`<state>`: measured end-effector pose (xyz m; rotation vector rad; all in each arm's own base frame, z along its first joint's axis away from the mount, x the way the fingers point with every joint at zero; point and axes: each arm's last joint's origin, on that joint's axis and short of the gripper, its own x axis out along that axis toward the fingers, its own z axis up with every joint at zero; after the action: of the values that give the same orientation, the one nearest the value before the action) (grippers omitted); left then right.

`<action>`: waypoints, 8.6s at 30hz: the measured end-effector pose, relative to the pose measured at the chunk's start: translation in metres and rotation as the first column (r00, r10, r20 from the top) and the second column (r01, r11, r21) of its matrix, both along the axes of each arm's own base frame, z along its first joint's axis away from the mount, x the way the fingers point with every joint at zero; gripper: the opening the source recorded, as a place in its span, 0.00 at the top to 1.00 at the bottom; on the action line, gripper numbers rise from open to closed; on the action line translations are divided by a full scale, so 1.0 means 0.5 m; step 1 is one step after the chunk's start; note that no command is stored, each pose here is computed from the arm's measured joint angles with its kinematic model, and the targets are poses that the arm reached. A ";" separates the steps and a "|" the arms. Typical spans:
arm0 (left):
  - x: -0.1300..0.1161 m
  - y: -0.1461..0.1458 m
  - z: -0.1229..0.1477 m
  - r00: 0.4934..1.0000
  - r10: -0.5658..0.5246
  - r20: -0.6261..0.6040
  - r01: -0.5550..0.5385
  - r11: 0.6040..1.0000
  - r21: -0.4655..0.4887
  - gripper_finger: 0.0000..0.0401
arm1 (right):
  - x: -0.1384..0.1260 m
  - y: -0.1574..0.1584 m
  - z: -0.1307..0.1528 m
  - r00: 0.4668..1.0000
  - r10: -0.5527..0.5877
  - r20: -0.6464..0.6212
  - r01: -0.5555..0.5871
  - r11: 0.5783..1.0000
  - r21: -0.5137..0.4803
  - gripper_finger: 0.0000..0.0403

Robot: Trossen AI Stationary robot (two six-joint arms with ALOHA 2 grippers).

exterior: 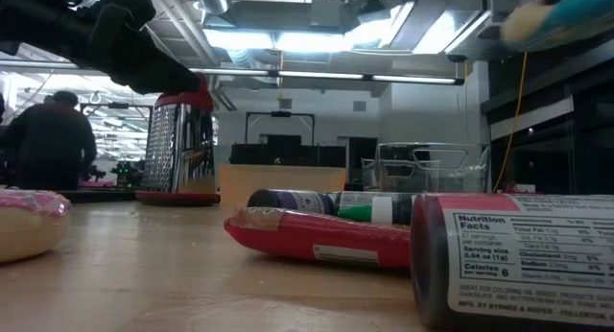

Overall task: Pick & Place Food Item
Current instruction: Put the blue rubber doughnut into the green bin, then put the pink doughnut into the green bin

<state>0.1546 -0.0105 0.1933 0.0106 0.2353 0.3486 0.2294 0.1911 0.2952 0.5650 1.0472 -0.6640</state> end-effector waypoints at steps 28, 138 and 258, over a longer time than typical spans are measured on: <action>0.002 0.012 0.003 1.000 0.001 -0.012 0.000 0.998 0.064 0.55 | -0.138 0.091 -0.115 0.946 -0.313 -0.088 0.321 0.942 0.102 0.99; -0.020 -0.130 -0.079 0.873 -0.426 -0.239 0.337 0.879 -0.337 0.55 | 0.489 -0.051 -0.258 0.779 0.335 0.531 -0.447 0.889 0.095 0.61; -0.016 -0.132 -0.069 0.869 -0.451 -0.205 0.396 0.881 -0.257 0.55 | -0.173 0.162 -0.067 0.932 -0.270 -0.242 0.262 0.963 -0.065 0.98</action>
<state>0.1466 -0.0762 0.1589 -0.0973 0.5199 -0.1257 0.1427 0.2723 0.2614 0.6133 1.2026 -1.0098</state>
